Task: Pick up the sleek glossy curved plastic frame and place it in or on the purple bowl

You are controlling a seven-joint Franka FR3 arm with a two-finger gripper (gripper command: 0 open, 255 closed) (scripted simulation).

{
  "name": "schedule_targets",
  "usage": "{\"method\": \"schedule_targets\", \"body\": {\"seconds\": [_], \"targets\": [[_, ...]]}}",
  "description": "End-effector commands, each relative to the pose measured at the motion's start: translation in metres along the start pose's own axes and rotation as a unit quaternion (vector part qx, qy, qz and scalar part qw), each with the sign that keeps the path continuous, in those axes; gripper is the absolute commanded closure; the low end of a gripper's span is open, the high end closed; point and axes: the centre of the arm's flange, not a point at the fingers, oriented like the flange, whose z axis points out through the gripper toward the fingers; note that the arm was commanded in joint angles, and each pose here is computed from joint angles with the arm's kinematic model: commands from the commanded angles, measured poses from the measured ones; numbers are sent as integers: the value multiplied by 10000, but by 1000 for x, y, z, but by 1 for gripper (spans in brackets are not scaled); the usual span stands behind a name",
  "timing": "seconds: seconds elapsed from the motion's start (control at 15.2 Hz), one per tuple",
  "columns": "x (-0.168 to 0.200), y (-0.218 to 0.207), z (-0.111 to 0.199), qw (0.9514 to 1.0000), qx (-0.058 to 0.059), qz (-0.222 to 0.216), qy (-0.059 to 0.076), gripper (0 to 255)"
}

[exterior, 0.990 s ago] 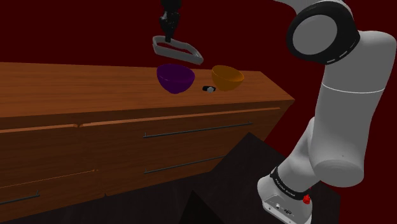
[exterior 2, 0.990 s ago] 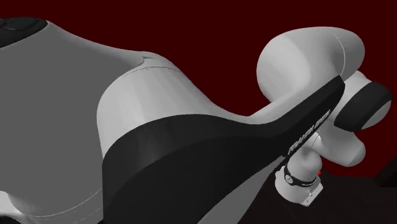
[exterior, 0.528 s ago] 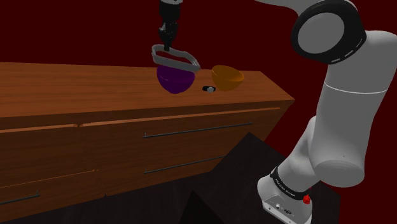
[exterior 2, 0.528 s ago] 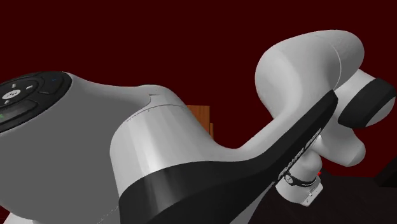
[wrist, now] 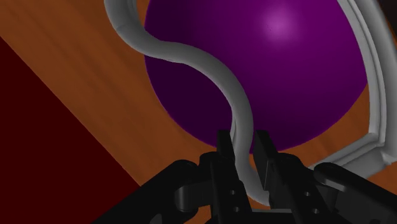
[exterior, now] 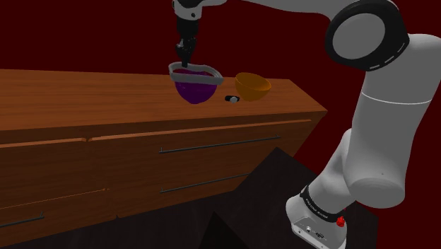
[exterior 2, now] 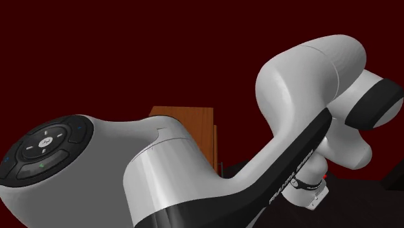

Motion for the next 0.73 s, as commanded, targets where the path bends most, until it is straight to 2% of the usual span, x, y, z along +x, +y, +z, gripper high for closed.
{"method": "schedule_targets", "body": {"seconds": [0.0,0.53,0.59,0.66], "targets": [[1,-2,7,10000,-1,0,2,255],[1,-1,7,10000,-1,0,2,255],[1,-1,7,10000,-1,0,2,0],[1,-1,7,10000,-1,0,2,0]]}}
